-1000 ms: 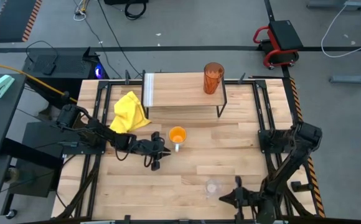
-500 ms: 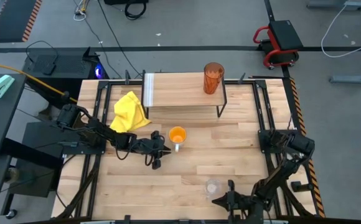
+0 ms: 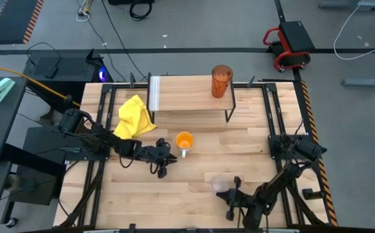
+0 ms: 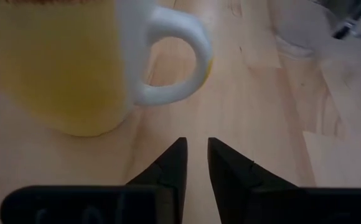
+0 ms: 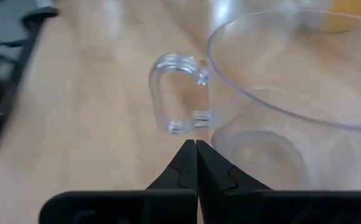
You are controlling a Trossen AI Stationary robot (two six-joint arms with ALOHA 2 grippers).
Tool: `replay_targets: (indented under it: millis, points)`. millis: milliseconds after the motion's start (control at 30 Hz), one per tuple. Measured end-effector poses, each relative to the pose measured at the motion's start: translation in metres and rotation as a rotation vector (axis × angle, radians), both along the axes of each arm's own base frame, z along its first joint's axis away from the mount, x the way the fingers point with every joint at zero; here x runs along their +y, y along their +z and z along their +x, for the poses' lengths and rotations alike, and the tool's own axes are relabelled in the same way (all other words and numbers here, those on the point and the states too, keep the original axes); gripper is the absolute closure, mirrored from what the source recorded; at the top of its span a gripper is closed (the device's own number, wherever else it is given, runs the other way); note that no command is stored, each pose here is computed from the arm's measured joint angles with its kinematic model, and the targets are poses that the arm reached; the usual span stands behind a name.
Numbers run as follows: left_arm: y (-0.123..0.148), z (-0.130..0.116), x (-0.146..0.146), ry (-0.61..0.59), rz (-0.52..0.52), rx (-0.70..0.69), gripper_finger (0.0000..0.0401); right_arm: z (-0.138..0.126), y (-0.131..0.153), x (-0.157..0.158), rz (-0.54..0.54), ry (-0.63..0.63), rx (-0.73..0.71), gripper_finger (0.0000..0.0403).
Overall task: Stack small to large cups/mugs on shelf
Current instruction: Move the transparent mug to the center of the table, then put the yellow mug on the shelf
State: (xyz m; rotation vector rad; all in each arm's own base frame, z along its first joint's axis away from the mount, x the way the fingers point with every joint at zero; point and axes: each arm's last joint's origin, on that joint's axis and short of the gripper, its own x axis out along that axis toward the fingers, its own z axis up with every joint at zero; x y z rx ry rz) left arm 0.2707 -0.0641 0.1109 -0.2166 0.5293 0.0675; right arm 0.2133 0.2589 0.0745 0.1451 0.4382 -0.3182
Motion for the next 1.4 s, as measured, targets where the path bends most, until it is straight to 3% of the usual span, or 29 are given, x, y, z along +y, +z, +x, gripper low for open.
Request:
replay_targets:
  millis: [700, 1100, 1400]
  points:
    - [0.0, 0.0, -0.002, -0.003, -0.005, 0.0, 0.0335, 0.025, -0.005, -0.052, -0.122, -0.281, 0.001, 0.0402]
    - [0.0, 0.0, 0.0, 0.066, 0.019, -0.011, 0.0331, 0.011, -0.01, -0.076, -0.149, -0.424, 0.066, 0.0402]
    - [0.004, 0.001, 0.001, 0.102, 0.034, -0.054, 0.0337, 0.004, -0.003, -0.058, -0.11, -0.364, 0.065, 0.0389]
